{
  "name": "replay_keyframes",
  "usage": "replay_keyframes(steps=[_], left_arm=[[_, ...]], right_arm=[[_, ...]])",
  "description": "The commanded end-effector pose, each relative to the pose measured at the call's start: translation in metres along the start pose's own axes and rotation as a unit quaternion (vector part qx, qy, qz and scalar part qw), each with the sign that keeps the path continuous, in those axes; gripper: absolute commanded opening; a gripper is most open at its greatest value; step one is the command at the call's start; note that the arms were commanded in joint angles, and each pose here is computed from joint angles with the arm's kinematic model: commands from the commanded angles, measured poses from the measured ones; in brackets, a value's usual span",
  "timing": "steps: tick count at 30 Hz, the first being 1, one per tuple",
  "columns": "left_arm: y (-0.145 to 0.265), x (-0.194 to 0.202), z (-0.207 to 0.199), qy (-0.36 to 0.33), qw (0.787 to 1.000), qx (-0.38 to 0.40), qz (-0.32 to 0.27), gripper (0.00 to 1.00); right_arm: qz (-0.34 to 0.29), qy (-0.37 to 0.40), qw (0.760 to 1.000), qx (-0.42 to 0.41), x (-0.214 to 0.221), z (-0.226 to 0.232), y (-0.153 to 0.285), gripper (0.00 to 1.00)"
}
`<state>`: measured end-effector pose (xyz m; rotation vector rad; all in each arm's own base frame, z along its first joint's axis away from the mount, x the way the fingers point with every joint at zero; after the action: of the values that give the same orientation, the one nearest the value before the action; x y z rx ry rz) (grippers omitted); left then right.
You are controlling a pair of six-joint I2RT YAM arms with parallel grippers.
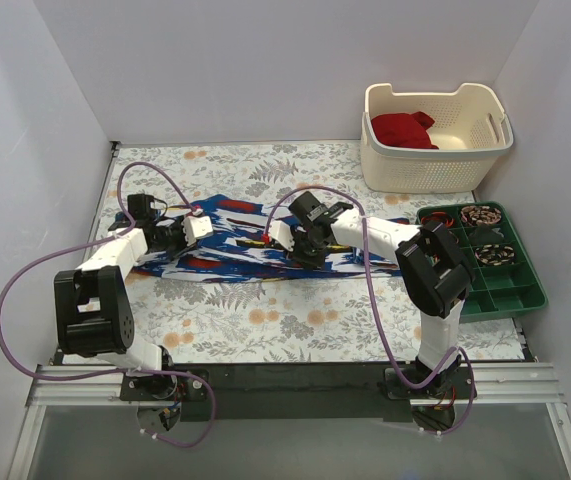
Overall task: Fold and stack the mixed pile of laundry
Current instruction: Fold the trousers at the center of the board.
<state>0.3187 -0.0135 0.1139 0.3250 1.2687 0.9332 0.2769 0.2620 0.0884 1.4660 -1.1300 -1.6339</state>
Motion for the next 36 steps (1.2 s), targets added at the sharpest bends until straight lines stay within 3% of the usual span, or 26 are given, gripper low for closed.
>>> replay_keyframes(steps=[1,6,11,19,36], left_arm=[[0.005,-0.009,0.012,-0.011,1.0,-0.012,-0.013,0.0],[0.005,-0.009,0.013,-0.014,1.0,-0.012,-0.013,0.0],[0.005,-0.009,0.014,-0.012,1.0,-0.014,-0.012,0.0],[0.005,-0.007,0.014,-0.011,1.0,-0.012,-0.009,0.0],[0.011,-0.007,0.018,-0.006,1.0,-0.017,-0.008,0.0]], right_arm=[[-0.031,0.003,0.999,0.011,-0.019,-0.009,0.018,0.3],[-0.056,0.002,0.998,0.002,-0.032,-0.009,0.027,0.28],[-0.04,0.002,0.999,-0.01,-0.025,-0.008,0.016,0.27],[-0.048,0.005,0.998,-0.042,-0.022,0.005,0.019,0.41],[-0.007,-0.003,1.0,-0.002,-0.009,-0.008,0.001,0.33]])
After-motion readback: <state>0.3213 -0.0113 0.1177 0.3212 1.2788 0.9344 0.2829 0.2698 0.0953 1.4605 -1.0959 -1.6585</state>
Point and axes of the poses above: each gripper's point midway between its finger pads, its own y axis back along the fingers, its own z axis along the line the jaws close on, x = y × z, the point moved 6 cm from there along y, back along the fingers, and after that the axes turned 2 degrees about -y, right-handed, at the moved point
